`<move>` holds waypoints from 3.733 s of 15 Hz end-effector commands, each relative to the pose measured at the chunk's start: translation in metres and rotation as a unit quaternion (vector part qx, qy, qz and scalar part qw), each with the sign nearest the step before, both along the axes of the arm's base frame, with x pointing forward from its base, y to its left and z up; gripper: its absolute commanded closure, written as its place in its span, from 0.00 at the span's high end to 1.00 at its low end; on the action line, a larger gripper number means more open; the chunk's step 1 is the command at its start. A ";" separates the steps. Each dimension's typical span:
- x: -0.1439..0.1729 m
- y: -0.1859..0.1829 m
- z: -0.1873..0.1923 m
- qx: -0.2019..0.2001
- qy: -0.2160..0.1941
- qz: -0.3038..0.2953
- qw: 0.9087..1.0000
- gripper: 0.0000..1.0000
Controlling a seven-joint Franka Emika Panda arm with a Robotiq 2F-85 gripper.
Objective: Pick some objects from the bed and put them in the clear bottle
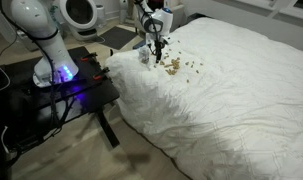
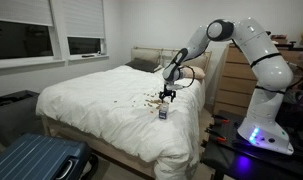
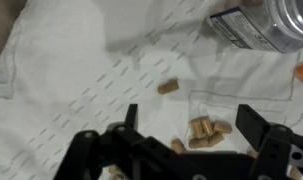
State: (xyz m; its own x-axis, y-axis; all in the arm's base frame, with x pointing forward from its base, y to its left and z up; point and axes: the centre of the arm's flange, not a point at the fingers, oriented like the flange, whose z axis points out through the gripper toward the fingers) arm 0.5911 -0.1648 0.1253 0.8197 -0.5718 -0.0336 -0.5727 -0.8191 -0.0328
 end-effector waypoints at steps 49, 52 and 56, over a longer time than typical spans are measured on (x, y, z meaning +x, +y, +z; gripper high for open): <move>0.016 -0.006 0.012 -0.003 0.044 0.003 0.999 0.00; 0.018 -0.008 0.014 -0.001 0.057 0.000 0.998 0.34; 0.016 -0.003 0.003 0.002 0.079 0.004 0.997 0.63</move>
State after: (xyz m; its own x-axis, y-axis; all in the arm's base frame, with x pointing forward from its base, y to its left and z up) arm 0.6090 -0.1704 0.1274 0.8070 -0.5755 -0.1323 -0.5766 -0.8163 0.0338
